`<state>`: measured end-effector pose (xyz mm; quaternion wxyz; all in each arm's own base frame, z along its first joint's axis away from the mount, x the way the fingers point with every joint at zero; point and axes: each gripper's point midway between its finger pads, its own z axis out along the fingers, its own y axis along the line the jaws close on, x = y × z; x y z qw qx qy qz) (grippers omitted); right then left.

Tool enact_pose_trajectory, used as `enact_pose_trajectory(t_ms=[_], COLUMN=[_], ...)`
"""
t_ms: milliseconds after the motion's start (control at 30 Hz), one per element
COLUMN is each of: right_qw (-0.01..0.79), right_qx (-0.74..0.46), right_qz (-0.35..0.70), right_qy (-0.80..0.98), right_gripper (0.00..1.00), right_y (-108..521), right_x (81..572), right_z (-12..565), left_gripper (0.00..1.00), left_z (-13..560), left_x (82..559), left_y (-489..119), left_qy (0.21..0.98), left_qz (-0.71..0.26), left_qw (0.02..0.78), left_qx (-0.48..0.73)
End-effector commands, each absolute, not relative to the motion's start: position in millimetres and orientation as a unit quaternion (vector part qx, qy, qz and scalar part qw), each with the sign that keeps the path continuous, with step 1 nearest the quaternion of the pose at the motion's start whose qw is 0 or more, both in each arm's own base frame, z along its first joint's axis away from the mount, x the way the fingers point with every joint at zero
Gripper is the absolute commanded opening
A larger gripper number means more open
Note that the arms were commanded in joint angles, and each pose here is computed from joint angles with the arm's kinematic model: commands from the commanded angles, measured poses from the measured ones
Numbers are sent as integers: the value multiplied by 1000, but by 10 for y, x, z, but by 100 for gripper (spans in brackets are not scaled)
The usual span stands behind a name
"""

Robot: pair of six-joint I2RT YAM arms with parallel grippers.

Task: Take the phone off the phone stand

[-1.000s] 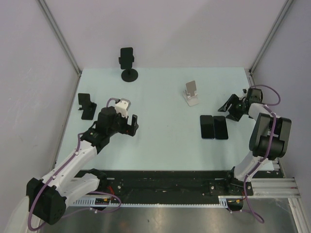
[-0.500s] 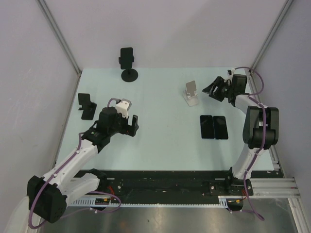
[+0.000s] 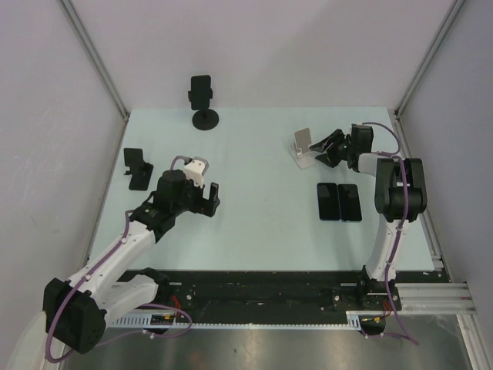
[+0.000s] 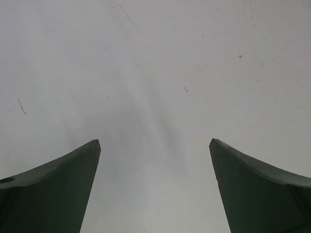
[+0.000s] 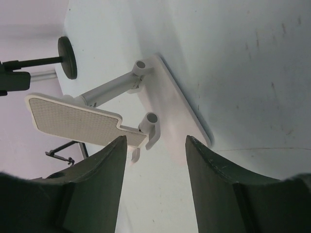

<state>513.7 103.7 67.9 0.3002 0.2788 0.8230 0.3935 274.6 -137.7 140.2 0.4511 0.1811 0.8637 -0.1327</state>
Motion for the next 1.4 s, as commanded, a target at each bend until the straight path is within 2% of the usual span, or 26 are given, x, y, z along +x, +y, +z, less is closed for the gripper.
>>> enact_pose_trajectory(t_ms=[0, 267, 567, 667, 867, 1067, 1333, 1367], right_qw=[330, 331, 327, 328, 332, 330, 307, 292], right_qx=[295, 324, 334, 334, 314, 311, 309, 318], right_qz=[411, 399, 387, 384, 393, 416, 459, 458], right_qy=[797, 792, 795, 796, 798, 788, 774, 777], right_gripper=[56, 50, 38, 32, 13, 1, 0, 0], right_y=[1083, 1042, 1011, 1003, 1220, 1424, 1891, 1934], right_x=[5376, 5432, 5410, 5396, 5338, 5220, 4842, 4713], right_z=[873, 781, 757, 782, 982, 1196, 1330, 1202], left_gripper=[100, 100, 100, 100, 100, 100, 100, 100], left_z=[1571, 1575, 1572, 1588, 1608, 1632, 1899, 1944], left_x=[2824, 2826, 2826, 2826, 2760, 2724, 2780, 2808], left_y=[-1393, -1388, -1381, -1385, -1515, -1652, -1829, -1866], left_qy=[852, 851, 852, 851, 848, 852, 840, 837], left_qz=[-125, -124, -122, -123, -163, -207, -261, -270], left_qw=[472, 473, 473, 475, 465, 448, 454, 457], left_qx=[191, 190, 190, 190, 192, 172, 139, 135])
